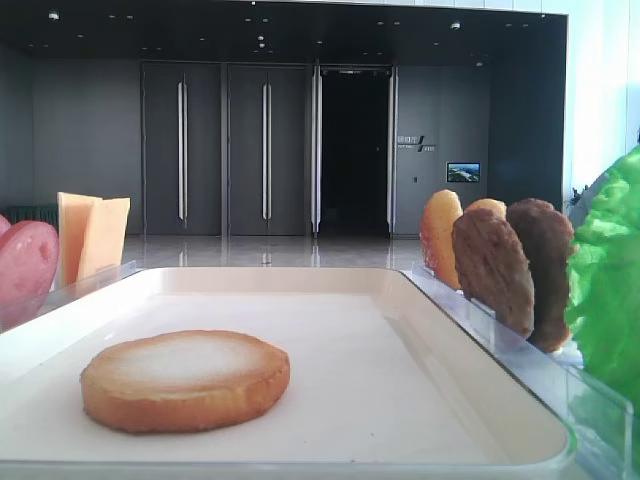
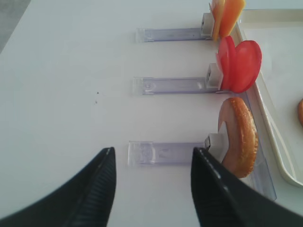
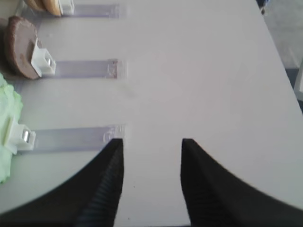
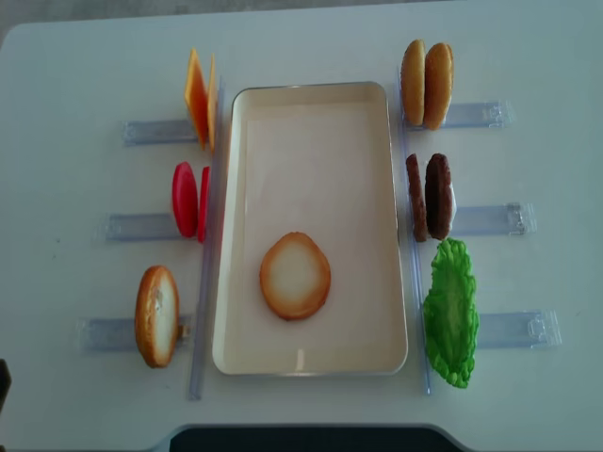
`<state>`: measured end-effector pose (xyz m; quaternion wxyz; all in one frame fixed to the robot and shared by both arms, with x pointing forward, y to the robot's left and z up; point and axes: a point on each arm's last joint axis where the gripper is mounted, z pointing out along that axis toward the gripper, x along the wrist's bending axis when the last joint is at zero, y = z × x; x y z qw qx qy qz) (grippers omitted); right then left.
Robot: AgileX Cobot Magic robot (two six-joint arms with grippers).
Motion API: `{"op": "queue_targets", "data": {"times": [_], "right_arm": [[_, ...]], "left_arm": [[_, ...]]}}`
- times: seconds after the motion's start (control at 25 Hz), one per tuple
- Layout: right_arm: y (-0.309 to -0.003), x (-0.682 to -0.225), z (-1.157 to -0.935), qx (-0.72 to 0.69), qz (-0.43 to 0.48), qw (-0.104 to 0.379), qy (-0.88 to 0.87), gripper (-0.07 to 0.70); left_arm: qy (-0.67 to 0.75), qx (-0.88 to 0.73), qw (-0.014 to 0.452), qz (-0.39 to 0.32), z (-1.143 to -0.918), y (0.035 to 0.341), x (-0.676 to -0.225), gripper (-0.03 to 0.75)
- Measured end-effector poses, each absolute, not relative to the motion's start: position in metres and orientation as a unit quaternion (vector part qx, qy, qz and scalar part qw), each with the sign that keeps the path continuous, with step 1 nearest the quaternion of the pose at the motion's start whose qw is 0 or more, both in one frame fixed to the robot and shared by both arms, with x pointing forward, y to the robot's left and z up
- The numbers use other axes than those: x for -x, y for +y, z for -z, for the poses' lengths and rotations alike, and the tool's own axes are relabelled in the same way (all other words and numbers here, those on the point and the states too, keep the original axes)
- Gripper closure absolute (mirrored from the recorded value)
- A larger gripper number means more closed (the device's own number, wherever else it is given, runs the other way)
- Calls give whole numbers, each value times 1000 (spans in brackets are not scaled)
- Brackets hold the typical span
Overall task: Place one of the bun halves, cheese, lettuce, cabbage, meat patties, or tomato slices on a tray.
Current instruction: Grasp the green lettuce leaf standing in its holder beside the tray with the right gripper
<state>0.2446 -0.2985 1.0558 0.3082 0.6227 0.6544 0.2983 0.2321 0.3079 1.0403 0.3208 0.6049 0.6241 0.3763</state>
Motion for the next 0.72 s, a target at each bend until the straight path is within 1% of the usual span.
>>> {"op": "queue_targets", "data": {"times": [0.12,0.28,0.48,0.6,0.72], "right_arm": [[-298,-266,-1066,-650,-254,257,669,352],[-297,-305,-1080,-676,-212,198,677,352],[-296,-347,-1079,-692,-159,141,689,352],[-295,-362,-1072,-698,-136,114,694,352],[-293,-364,-1071,-697,-141,103,696,352]], "left_arm": [[624,-605,321,-376,-1040,308,-232,354],[624,-605,321,-376,-1040,308,-232,368],[624,-605,321,-376,-1040,308,-232,370],[624,-605,321,-376,-1040,308,-232,370],[624,-605,321,-377,-1040,308,-232,370]]}}
